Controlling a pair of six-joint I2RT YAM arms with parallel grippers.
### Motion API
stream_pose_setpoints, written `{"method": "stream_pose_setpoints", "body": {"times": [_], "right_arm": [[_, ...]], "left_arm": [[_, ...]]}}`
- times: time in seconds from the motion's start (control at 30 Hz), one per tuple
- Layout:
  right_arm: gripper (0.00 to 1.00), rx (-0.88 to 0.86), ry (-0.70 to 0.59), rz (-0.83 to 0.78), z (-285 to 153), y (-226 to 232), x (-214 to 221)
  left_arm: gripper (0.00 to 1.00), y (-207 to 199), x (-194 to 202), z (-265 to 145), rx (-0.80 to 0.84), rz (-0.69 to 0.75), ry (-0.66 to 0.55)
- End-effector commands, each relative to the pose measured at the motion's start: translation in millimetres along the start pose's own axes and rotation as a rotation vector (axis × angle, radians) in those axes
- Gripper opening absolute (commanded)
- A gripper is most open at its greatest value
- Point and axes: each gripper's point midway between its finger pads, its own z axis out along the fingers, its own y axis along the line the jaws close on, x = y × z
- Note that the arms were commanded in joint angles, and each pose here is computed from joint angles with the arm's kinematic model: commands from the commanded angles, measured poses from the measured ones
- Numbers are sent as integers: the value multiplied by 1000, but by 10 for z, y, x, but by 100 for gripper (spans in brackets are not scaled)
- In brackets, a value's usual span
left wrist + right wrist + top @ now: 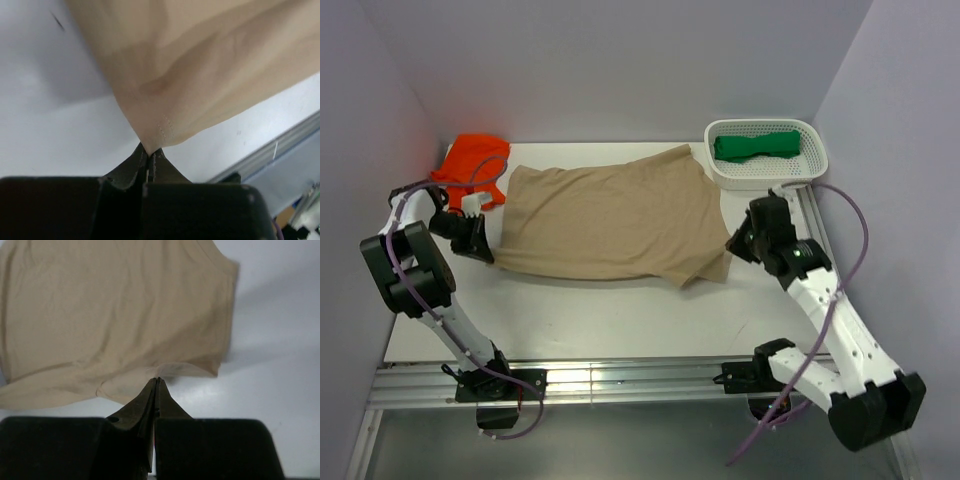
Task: Roll the t-shirts
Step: Fold the tshirt
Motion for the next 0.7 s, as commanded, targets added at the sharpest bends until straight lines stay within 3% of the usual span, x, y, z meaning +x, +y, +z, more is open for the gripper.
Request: {"method": "stream_pose_setpoints", "body": {"times": [0.0, 0.3, 0.67], "right_arm": [[0, -99, -145, -53, 30, 438, -570], [0, -28, -126, -114, 587, 683, -947], [0, 26, -121, -130, 1172, 724, -1213]], "left_arm": [[0, -8, -502, -80, 7, -11, -127], [0, -5, -1055, 138, -29, -14, -149], [1, 62, -1413, 327, -66, -47, -155]]}}
